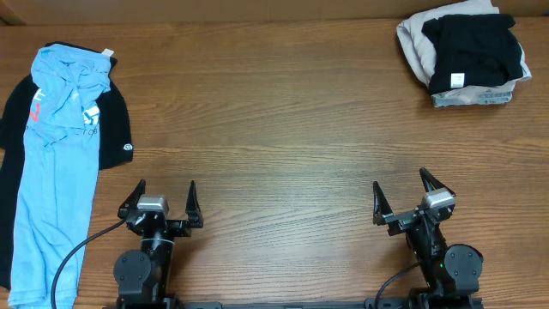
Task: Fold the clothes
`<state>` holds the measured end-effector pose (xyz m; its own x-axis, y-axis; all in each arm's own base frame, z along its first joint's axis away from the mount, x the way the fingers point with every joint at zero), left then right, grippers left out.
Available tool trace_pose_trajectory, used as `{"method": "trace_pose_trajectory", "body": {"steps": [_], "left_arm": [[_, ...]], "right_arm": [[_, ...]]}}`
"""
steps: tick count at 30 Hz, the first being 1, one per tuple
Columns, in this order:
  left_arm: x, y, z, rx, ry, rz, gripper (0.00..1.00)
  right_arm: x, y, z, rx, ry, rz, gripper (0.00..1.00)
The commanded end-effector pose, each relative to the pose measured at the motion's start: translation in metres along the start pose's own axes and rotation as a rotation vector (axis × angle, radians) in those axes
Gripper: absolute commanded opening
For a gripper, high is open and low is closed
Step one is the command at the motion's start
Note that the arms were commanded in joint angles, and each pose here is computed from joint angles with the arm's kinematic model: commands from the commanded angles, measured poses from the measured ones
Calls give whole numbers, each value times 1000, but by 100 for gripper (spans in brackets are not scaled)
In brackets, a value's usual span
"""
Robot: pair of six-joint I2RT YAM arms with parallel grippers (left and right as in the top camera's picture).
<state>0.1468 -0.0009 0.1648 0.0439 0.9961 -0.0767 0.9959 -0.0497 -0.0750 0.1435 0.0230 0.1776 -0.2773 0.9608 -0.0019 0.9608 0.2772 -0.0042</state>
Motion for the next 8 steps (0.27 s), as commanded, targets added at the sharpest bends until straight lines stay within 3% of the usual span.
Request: {"method": "trace_pose_trajectory", "body": {"steps": [1, 8], "left_arm": [[2, 0, 0, -6, -15, -16, 100], [2, 0, 0, -6, -14, -16, 100]], "right_arm": [[0, 0, 2, -2, 3, 7, 100], [0, 0, 2, -2, 3, 7, 100]]}}
Point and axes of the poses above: each gripper's point midway between its finger pads, its own y axis out along the fingers, its own x axis along the line the jaws close on, z = x × y, the point moved 10 cm from there along -y, back along the fingers, and after that the axes turned 1 degree about -y, right-handed, at the moved point
